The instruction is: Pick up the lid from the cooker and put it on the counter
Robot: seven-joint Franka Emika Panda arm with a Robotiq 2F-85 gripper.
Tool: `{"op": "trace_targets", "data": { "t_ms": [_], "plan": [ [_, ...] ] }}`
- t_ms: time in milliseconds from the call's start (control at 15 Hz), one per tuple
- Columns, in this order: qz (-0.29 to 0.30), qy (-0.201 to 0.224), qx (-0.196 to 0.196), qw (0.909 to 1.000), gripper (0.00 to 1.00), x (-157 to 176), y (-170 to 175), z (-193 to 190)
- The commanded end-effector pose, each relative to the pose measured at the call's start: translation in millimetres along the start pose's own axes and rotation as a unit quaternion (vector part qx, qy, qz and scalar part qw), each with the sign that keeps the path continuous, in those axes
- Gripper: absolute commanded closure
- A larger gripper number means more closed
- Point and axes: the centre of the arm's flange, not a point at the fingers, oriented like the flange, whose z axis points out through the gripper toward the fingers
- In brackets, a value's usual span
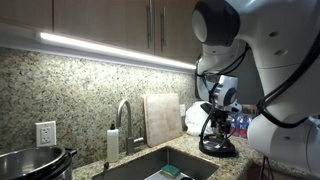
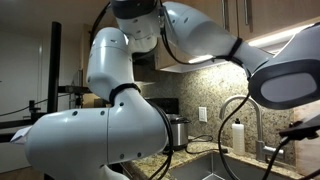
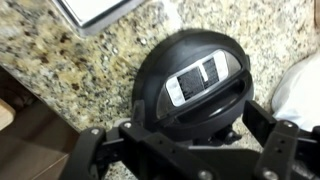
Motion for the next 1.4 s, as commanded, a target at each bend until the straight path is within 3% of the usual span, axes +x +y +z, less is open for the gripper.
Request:
{"op": "trace_targets", "data": {
  "t_ms": [0, 200, 400, 867, 933, 1333],
  "plan": [
    [-0.063, -0.075, -0.032, 0.9947, 0.00, -33, 11, -29],
    [-0.132, -0.122, -0.045, 0.9826, 0.00, -54, 18, -53],
    [-0.208, -0.148, -0.065, 0.9646, 0.00, -57, 32, -77],
    [-0.373, -0.121, -0.126, 0.9111, 0.00, -62, 60, -93],
    [-0.328, -0.128, -0.120, 0.9281, 0.00, -61, 45, -85],
    [-0.331, -0.136, -0.116, 0.9267, 0.00, -61, 47, -86]
  ]
}}
